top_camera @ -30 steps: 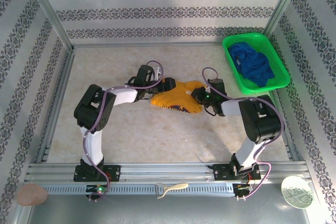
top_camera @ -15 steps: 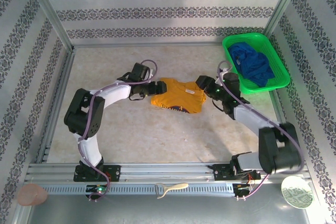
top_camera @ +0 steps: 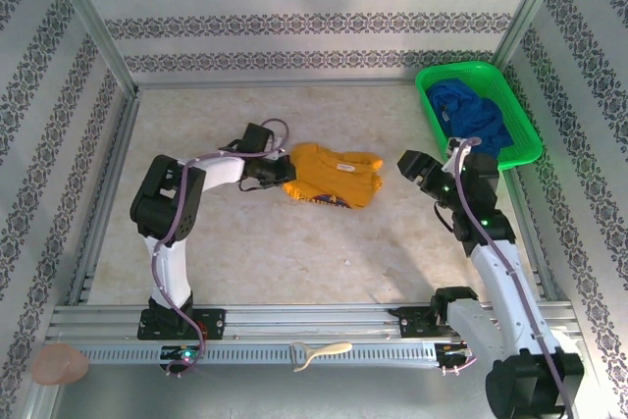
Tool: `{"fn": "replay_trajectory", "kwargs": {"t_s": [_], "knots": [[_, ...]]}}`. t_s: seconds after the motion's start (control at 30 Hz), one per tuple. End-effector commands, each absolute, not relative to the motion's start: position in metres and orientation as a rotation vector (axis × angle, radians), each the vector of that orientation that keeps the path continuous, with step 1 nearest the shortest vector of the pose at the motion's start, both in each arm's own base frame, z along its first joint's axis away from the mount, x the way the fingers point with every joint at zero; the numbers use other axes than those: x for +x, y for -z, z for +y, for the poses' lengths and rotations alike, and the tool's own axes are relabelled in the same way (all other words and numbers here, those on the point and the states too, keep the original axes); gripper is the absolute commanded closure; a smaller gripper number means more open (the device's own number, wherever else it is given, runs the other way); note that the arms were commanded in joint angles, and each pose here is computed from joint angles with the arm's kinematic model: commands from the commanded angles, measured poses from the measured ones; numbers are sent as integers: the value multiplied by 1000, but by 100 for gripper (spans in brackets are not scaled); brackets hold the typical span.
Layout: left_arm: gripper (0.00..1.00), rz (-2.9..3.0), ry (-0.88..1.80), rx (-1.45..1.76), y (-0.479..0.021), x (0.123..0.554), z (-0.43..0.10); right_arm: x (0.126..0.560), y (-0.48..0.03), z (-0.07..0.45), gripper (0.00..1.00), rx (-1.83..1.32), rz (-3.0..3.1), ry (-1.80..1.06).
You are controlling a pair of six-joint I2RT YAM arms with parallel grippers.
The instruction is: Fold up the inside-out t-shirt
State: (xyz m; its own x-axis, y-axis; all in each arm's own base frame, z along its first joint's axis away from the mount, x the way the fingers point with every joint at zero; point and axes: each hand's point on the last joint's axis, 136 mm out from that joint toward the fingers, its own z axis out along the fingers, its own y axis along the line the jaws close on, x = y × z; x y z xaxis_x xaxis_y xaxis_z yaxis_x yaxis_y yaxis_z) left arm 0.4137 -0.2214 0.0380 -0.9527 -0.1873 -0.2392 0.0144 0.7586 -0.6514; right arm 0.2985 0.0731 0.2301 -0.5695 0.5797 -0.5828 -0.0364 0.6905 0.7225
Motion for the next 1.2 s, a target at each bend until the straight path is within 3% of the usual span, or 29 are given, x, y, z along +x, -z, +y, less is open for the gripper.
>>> {"fn": "replay_trajectory", "kwargs": {"t_s": [0.0, 0.23, 0.27, 0.4, 0.57, 0.7, 0.9, 1.03, 1.17], "knots": [[100, 2635, 865, -305, -48, 435, -143, 281, -195, 59, 20, 446, 2143, -801], [97, 2635, 649, -340, -76, 457, -18, 285, -173, 27, 4, 517, 2182, -629], [82, 2625, 630, -333, -83, 461, -4, 288, -169, 20, 2, 532, 2186, -583], [1, 2552, 503, -246, -128, 468, 18, 297, -157, -16, 2, 644, 2189, -347], [0, 2307, 379, -260, -202, 454, 28, 299, -151, -74, 2, 736, 2038, 38], [0, 2114, 237, -321, -220, 421, 40, 311, -150, -85, 2, 630, 1868, 137], [0, 1830, 62, -193, -190, 377, 35, 336, -114, -68, 1, 405, 1958, 270], [0, 1894, -20, -225, -139, 373, 41, 367, -130, -48, 2, 316, 1859, 109], [1, 1861, -37, -103, -115, 383, 22, 386, -104, -10, 2, 87, 1826, -49]]}}
